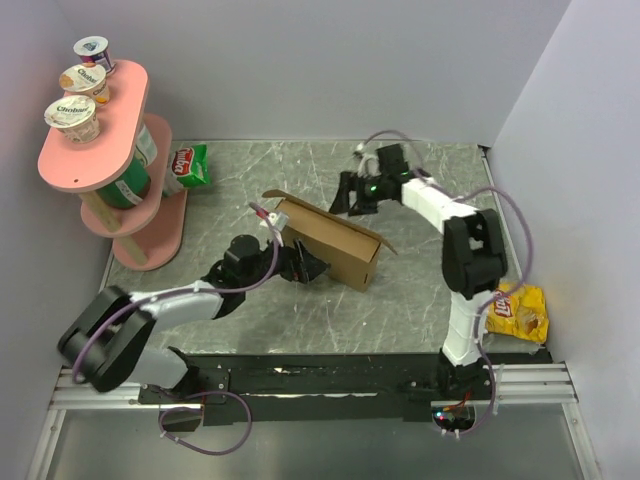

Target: Fold the paper box

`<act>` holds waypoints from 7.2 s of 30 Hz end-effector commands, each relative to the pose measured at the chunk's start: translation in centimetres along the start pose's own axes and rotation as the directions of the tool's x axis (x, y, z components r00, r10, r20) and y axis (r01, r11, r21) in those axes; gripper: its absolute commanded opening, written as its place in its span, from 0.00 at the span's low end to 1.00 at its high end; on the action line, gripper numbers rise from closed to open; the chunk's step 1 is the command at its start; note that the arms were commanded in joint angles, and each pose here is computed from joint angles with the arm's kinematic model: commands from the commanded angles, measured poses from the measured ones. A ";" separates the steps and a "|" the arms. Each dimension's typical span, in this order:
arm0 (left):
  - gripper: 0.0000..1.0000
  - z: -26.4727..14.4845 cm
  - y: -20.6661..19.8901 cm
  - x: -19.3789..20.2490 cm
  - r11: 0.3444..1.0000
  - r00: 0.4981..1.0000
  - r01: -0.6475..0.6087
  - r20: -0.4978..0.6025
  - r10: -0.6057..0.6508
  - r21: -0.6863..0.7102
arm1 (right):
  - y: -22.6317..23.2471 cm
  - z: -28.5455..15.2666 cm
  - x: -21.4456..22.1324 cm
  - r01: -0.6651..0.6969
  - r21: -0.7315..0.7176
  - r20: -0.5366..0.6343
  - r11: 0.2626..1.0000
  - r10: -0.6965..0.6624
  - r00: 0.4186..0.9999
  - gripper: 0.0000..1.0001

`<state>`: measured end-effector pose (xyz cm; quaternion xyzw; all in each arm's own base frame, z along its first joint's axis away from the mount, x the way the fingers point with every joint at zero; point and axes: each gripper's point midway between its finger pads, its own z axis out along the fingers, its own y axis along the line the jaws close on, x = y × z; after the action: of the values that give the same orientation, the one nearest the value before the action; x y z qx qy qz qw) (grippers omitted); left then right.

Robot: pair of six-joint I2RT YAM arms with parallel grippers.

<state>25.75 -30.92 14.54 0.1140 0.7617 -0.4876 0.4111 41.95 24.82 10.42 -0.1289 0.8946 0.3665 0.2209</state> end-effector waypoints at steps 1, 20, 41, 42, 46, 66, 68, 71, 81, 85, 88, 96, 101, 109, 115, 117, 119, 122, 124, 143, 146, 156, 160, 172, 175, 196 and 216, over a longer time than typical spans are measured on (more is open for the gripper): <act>0.99 -2.2 1.2 -1.0 0.989 0.997 -0.074 0.025 0.078 -0.125 | 2.2 -8.8 -6.5 0.088 0.047 0.264 0.995 -0.098 0.960 0.86; 0.96 -11.5 2.5 -18.9 0.946 0.936 -0.141 0.271 0.223 -0.291 | 8.9 -24.2 4.8 0.236 0.256 0.519 0.937 -0.339 0.784 0.86; 0.96 -8.9 5.4 -20.8 0.895 0.933 -0.351 -0.028 0.358 -0.276 | 7.0 -19.7 8.3 0.279 0.369 0.415 0.887 -0.426 0.804 0.74; 0.96 -8.9 5.5 -20.6 0.895 0.933 -0.353 -0.030 0.359 -0.273 | 6.9 -19.6 8.2 0.285 0.375 0.415 0.882 -0.434 0.799 0.74; 0.96 -8.9 6.5 -19.7 0.894 0.936 -0.347 -0.044 0.349 -0.284 | 6.5 -19.3 7.3 0.298 0.407 0.409 0.863 -0.464 0.785 0.70; 0.96 -6.7 9.2 -19.0 0.859 0.869 -0.490 -0.167 0.466 -0.150 | 6.4 -17.3 5.8 0.371 0.404 0.328 0.836 -0.511 0.794 0.44; 0.96 -6.8 10.1 -19.9 0.832 0.856 -0.515 -0.168 0.489 -0.205 | 6.3 -17.0 5.7 0.385 0.401 0.313 0.831 -0.519 0.795 0.43; 0.96 -6.6 10.0 -21.0 0.811 0.838 -0.546 -0.149 0.525 -0.212 | 6.5 -16.7 5.6 0.399 0.394 0.302 0.828 -0.527 0.795 0.41; 0.73 -4.9 9.7 -21.1 0.830 0.835 -0.546 -0.154 0.528 -0.111 | 6.7 -17.0 5.2 0.408 0.397 0.290 0.822 -0.534 0.794 0.40; 0.70 -4.5 9.1 -20.5 0.837 0.833 -0.543 -0.160 0.529 -0.060 | 6.8 -17.2 4.9 0.409 0.401 0.291 0.820 -0.537 0.792 0.40; 0.71 -4.3 9.0 -20.2 0.840 0.832 -0.542 -0.166 0.529 -0.041 | 6.9 -17.1 4.9 0.411 0.394 0.291 0.822 -0.536 0.793 0.40; 0.64 -3.4 9.0 -19.3 0.850 0.836 -0.526 -0.190 0.515 -0.011 | 6.9 -16.8 4.9 0.405 0.386 0.290 0.829 -0.526 0.800 0.40; 0.52 -3.1 9.0 -19.1 0.847 0.834 -0.531 -0.192 0.518 -0.024 | 6.6 -17.6 5.0 0.361 0.413 0.294 0.836 -0.497 0.816 0.45; 0.38 -3.0 8.7 -19.0 0.835 0.831 -0.546 -0.164 0.531 -0.067 | 6.4 -18.7 6.4 0.291 0.423 0.312 0.858 -0.440 0.842 0.44; 0.28 -2.6 8.0 -18.8 0.836 0.835 -0.542 -0.166 0.524 -0.086 | 6.2 -18.8 7.2 0.261 0.417 0.305 0.870 -0.405 0.862 0.25; 0.22 -2.4 7.4 -18.7 0.833 0.834 -0.545 -0.160 0.528 -0.091 | 6.4 -18.6 7.2 0.257 0.405 0.303 0.877 -0.394 0.868 0.23; 0.17 -2.3 7.5 -18.7 0.832 0.839 -0.539 -0.168 0.517 -0.131 | 6.5 -18.6 7.1 0.252 0.399 0.304 0.881 -0.387 0.870 0.19; 0.13 -1.9 7.5 -18.2 0.825 0.842 -0.535 -0.194 0.503 -0.185 | 6.8 -18.6 6.8 0.236 0.390 0.316 0.890 -0.370 0.874 0.15; 0.11 -1.2 7.1 -17.4 0.826 0.846 -0.527 -0.215 0.488 -0.201 | 7.0 -18.8 6.4 0.213 0.390 0.335 0.896 -0.354 0.873 0.11; 0.05 -0.7 6.9 -13.8 0.850 0.918 -0.386 -0.236 0.318 -0.357 | 7.0 -18.7 2.8 -0.031 0.370 0.513 0.928 -0.177 0.840 0.00; 0.04 -0.7 6.9 -13.7 0.849 0.926 -0.370 -0.225 0.303 -0.378 | 6.9 -18.7 2.2 -0.068 0.368 0.556 0.928 -0.161 0.816 0.00; 0.03 -0.5 6.2 -12.7 0.822 0.916 -0.395 -0.241 0.320 -0.410 | 6.6 -19.0 0.6 -0.149 0.395 0.629 0.906 -0.149 0.763 0.00; 0.03 -0.5 6.4 -12.3 0.810 0.911 -0.406 -0.259 0.321 -0.423 | 6.2 -18.6 0.0 -0.158 0.418 0.617 0.895 -0.152 0.772 0.00; 0.02 -0.2 5.9 -11.5 0.798 0.902 -0.425 -0.279 0.330 -0.428 | 6.1 -18.2 -2.8 -0.179 0.472 0.598 0.863 -0.164 0.784 0.00; 0.02 -0.4 6.1 -11.2 0.791 0.898 -0.431 -0.293 0.329 -0.433 | 6.2 -17.9 -3.4 -0.157 0.490 0.566 0.857 -0.177 0.805 0.00; 0.01 -0.2 6.7 -11.1 0.781 0.898 -0.430 -0.306 0.317 -0.452 | 2.5 -16.9 0.7 -0.151 0.558 0.525 0.816 -0.205 0.826 0.00; 0.01 -0.1 6.2 -11.2 0.794 0.905 -0.413 -0.298 0.303 -0.447 | -0.3 -15.6 4.8 -0.151 0.557 0.519 0.817 -0.200 0.831 0.00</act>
<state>39.22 -22.94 20.87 0.1701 0.8457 -0.1278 0.4894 34.73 12.64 20.79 0.0572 0.8393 0.0837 0.5342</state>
